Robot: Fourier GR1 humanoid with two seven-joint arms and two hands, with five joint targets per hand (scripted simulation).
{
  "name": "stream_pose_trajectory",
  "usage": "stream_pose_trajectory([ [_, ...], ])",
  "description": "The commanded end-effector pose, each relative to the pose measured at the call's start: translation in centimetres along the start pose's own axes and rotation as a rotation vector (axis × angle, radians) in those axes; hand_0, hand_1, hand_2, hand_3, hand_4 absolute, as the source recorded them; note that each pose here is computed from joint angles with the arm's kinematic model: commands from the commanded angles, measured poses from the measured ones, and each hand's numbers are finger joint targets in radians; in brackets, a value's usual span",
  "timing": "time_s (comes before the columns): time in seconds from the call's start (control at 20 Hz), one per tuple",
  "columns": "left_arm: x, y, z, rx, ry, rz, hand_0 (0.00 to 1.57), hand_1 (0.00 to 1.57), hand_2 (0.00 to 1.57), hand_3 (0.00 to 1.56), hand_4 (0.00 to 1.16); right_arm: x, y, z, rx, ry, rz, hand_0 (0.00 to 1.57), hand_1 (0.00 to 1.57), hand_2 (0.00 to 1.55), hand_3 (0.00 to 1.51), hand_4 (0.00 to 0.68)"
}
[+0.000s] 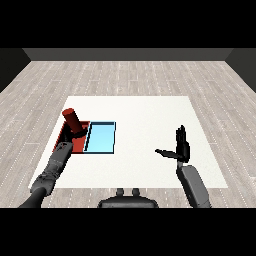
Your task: Pick the red can and put it in the red box
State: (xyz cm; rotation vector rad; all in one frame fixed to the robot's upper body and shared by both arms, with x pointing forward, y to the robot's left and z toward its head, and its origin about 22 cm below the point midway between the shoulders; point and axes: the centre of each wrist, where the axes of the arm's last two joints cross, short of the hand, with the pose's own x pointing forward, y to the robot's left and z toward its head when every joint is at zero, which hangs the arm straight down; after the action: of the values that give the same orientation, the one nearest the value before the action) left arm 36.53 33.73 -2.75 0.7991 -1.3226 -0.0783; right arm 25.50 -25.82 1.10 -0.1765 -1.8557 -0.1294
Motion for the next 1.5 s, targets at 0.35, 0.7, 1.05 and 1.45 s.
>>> stream_pose_trajectory([
  [0.35,-4.0,0.7,0.71,0.012,0.392,-0.129,0.68,0.68,0.69,0.12,0.77,-2.3,1.5,-0.6,-0.015,0.021,-0.001,0.00,0.00,0.00,0.00,0.000],
  [0.7,-6.8,3.3,1.42,-0.055,0.510,-0.080,0.00,0.00,0.00,0.00,0.00,-2.4,-0.3,-0.9,-0.022,-0.014,-0.023,0.00,0.00,0.00,0.00,0.000],
  [1.05,-4.9,3.6,0.05,-0.058,0.445,-0.121,0.00,0.00,0.00,0.00,0.00,-1.8,1.0,-1.6,-0.034,-0.019,-0.056,0.00,0.00,0.00,0.00,0.000],
  [1.45,-2.3,4.1,-1.30,0.039,0.028,0.178,1.40,1.40,1.29,0.00,0.00,-1.6,0.7,-1.5,0.012,-0.059,-0.092,0.00,0.00,0.00,0.00,0.000],
])
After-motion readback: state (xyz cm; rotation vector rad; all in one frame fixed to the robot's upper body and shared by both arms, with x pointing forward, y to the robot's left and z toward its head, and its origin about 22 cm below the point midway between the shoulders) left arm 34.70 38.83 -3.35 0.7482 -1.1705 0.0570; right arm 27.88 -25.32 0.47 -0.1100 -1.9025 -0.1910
